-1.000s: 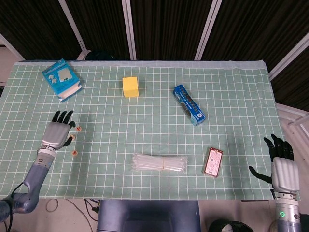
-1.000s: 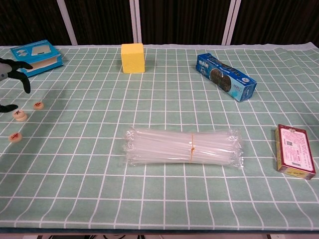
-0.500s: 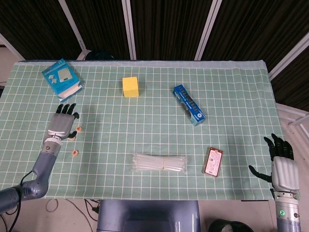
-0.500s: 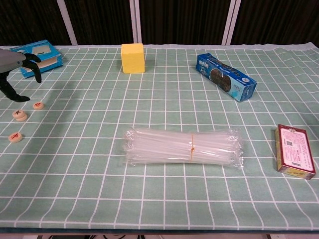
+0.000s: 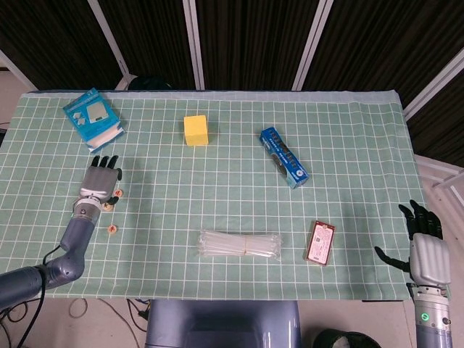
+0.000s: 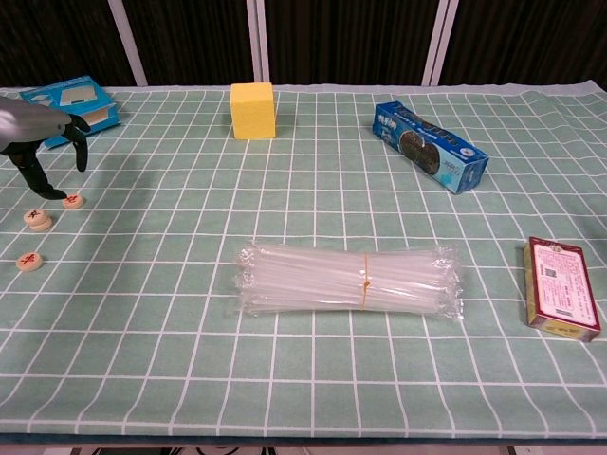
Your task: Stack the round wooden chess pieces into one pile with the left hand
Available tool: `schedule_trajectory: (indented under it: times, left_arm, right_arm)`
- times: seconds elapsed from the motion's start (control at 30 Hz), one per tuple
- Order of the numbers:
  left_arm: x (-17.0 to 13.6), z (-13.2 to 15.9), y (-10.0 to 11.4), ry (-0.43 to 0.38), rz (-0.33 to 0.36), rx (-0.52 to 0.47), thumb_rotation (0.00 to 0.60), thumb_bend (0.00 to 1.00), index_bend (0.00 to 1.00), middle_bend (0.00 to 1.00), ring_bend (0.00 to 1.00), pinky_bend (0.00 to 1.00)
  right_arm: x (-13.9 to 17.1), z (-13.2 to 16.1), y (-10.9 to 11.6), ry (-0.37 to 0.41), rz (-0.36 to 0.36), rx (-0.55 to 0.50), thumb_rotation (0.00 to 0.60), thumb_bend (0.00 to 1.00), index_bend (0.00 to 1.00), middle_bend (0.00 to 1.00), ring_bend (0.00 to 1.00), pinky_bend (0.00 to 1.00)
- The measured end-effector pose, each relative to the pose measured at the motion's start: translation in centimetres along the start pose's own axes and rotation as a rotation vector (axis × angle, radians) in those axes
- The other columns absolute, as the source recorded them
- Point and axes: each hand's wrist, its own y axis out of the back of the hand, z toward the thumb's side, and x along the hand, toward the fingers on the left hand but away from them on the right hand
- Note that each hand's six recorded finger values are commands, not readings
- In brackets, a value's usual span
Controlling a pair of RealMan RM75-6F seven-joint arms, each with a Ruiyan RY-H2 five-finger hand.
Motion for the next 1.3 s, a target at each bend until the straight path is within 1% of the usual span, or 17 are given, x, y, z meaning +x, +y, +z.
schedule_trajectory:
  times: [0.23, 0.47, 0.67, 0.9, 1.3]
  left_arm:
    - [0.4, -0.2, -0.8, 0.005, 0.001, -0.008, 0.600, 0.25, 0.42, 0.02, 0.00, 0.00]
    - [0.8, -0.2, -1.6, 0.002, 0.001, -0.005, 0.600, 0.25, 0.39, 0.02, 0.00, 0.00]
    - [0.9, 0.1, -1.8, -0.012, 0.007, -0.004, 0.600, 0.25, 0.40, 0.02, 0.00, 0.00]
    - [0.8, 0.5, -2.0, -0.025, 0.011, 0.008, 0.600, 0.26, 0.44, 0.03, 0.00, 0.00]
    - [0.8, 0.8, -2.0, -0.022, 0.020, 0.036, 0.600, 0.27, 0.45, 0.03, 0.00, 0.00]
  right_arm:
    - [0.0, 0.0, 0.0, -0.002, -0.002, 0.001, 0.600, 0.27, 0.12, 0.05, 0.00, 0.00]
    - [0.0, -0.1, 0.0, -0.006, -0.002, 0.003, 0.600, 0.27, 0.12, 0.05, 0.00, 0.00]
    - [-0.1, -0.2, 0.0, -0.011, -0.001, 0.003, 0.600, 0.27, 0.12, 0.05, 0.00, 0.00]
    - [-0.1, -0.2, 0.0, -0.015, -0.002, 0.001, 0.600, 0.27, 0.12, 0.05, 0.00, 0.00]
    - [-0.2, -0.4, 0.0, -0.026, 0.000, -0.008, 0.600, 0.27, 0.12, 0.05, 0.00, 0.00]
